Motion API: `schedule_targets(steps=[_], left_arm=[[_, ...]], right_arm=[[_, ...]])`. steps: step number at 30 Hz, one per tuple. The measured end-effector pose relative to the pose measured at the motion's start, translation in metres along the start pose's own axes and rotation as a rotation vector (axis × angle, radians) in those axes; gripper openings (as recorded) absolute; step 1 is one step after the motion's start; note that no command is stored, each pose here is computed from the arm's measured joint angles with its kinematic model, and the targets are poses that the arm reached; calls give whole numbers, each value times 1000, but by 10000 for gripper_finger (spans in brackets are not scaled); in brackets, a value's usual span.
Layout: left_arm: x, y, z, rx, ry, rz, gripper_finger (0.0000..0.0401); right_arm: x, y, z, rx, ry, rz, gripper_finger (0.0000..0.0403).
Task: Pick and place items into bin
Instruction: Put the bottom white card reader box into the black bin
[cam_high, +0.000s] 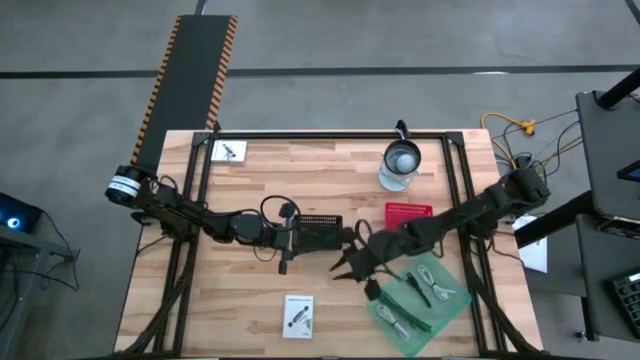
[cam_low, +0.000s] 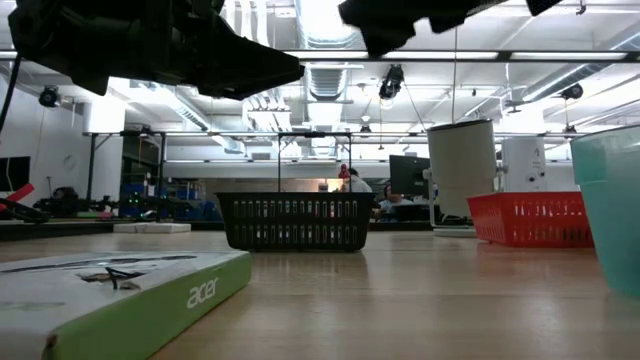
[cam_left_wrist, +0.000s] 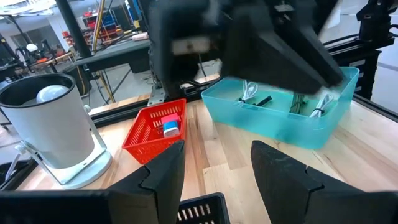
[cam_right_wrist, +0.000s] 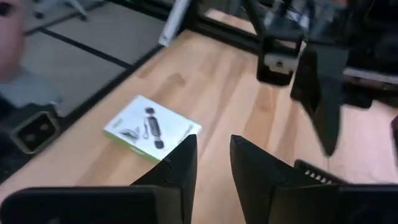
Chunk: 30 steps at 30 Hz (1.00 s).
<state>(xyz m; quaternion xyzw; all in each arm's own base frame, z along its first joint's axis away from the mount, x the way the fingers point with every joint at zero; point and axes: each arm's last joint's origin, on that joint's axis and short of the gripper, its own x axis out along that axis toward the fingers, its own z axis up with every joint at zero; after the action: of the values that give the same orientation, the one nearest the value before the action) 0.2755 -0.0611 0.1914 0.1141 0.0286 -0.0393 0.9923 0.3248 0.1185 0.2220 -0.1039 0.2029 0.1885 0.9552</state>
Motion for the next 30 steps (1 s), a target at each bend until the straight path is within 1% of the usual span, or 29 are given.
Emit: schedule_targets(steps=[4, 8, 11, 13, 16, 20, 22, 25, 28, 30], left_arm=[[0, 0, -1, 2, 9, -2, 169], [0, 0, -1, 3, 11, -3, 169], [0, 0, -1, 3, 11, -2, 169], [0, 0, -2, 4, 16, -3, 169], [0, -1, -6, 11, 58, -13, 169], [0, -2, -9, 23, 89, -19, 169], [0, -2, -8, 23, 85, -18, 169], [0, -2, -8, 25, 85, -17, 169], [0, -2, -8, 76, 84, -18, 169], [0, -2, -8, 121, 84, -20, 169]], right_arm=[[-17, -10, 7, -12, -41, 71, 86], [-43, -11, 15, -41, -83, 64, 79], [-64, -10, 13, -61, -112, 57, 73], [-81, -9, 7, -70, -136, 34, 69], [-100, -6, -7, -56, -179, 1, 65], [-121, -1, -35, 2, -225, 0, 64], [-128, 2, -48, 60, -255, 3, 65], [-132, 6, -72, 110, -254, 7, 65], [-137, 8, -87, 93, -278, 3, 63], [-140, 9, -95, 62, -299, -31, 63]])
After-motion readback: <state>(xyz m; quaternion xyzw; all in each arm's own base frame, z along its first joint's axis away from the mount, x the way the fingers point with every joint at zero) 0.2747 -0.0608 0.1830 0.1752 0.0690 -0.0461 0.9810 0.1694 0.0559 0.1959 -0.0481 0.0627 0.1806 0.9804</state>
